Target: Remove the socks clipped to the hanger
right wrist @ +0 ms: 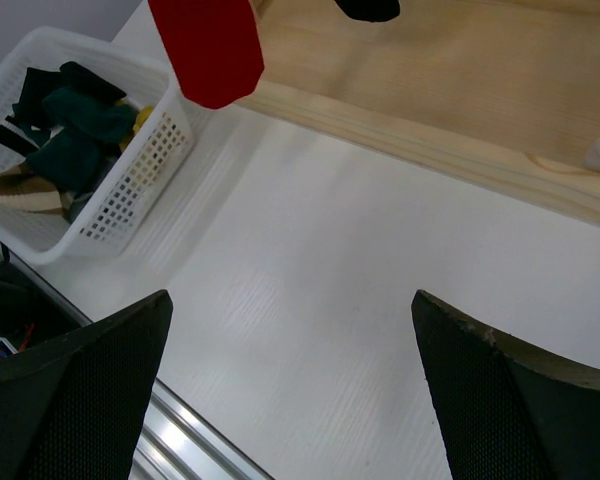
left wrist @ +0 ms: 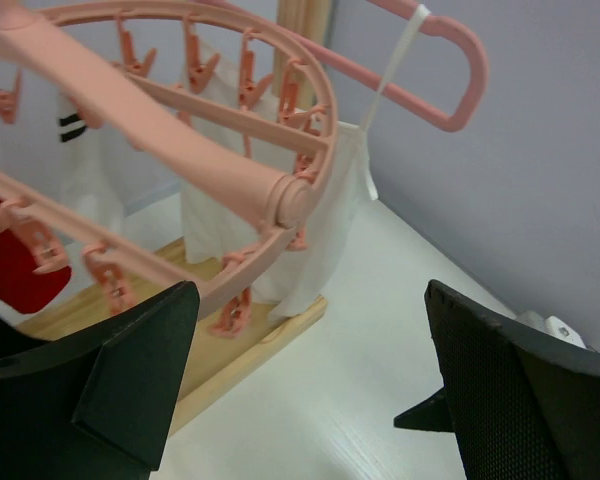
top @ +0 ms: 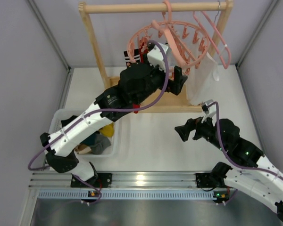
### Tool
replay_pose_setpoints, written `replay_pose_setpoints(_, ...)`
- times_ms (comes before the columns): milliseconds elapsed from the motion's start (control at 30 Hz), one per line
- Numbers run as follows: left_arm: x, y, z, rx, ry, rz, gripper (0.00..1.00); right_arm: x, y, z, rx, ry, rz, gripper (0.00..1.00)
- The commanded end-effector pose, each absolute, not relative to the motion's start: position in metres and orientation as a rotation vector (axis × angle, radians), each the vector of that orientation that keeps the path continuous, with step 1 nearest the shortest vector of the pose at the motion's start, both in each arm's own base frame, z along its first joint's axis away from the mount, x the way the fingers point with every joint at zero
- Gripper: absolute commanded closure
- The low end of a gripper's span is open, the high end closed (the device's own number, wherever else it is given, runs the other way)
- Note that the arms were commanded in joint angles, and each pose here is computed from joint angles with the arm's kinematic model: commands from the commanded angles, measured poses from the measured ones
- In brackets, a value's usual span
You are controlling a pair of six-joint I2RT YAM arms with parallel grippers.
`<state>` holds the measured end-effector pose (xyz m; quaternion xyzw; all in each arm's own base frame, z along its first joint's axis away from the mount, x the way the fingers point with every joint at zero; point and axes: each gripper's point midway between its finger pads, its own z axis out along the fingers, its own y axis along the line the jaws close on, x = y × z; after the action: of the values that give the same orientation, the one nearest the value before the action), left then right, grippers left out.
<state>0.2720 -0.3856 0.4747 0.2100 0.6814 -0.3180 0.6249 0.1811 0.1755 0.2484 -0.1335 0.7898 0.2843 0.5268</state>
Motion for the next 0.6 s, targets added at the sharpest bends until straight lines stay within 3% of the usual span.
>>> replay_pose_setpoints(0, 0.263, -0.327, 0.520, 0.352, 1.468, -0.661, 0.02, 0.185, 0.172, 0.268, -0.287, 1.853, 0.680, 0.01)
replay_pose_setpoints(167, 0.259, -0.254, 0.525, 0.188, 1.458, -0.498, 0.02, 0.187, 0.177, 0.269, -0.286, 1.853, 0.693, 0.01)
replay_pose_setpoints(333, 0.265, -0.207, 0.472, 0.096, 1.538, -0.305, 0.02, 0.189, 0.180, 0.270, -0.289, 1.852, 0.700, 0.01)
replay_pose_setpoints(467, 0.287, -0.200, 0.402, 0.131, 1.655, -0.389, 0.02, 0.188, 0.183, 0.271, -0.297, 1.851, 0.716, 0.01)
replay_pose_setpoints(567, 0.311, -0.176, 0.385, 0.093, 1.628, -0.435, 0.02, 0.186, 0.183, 0.272, -0.301, 1.851, 0.725, 0.01)
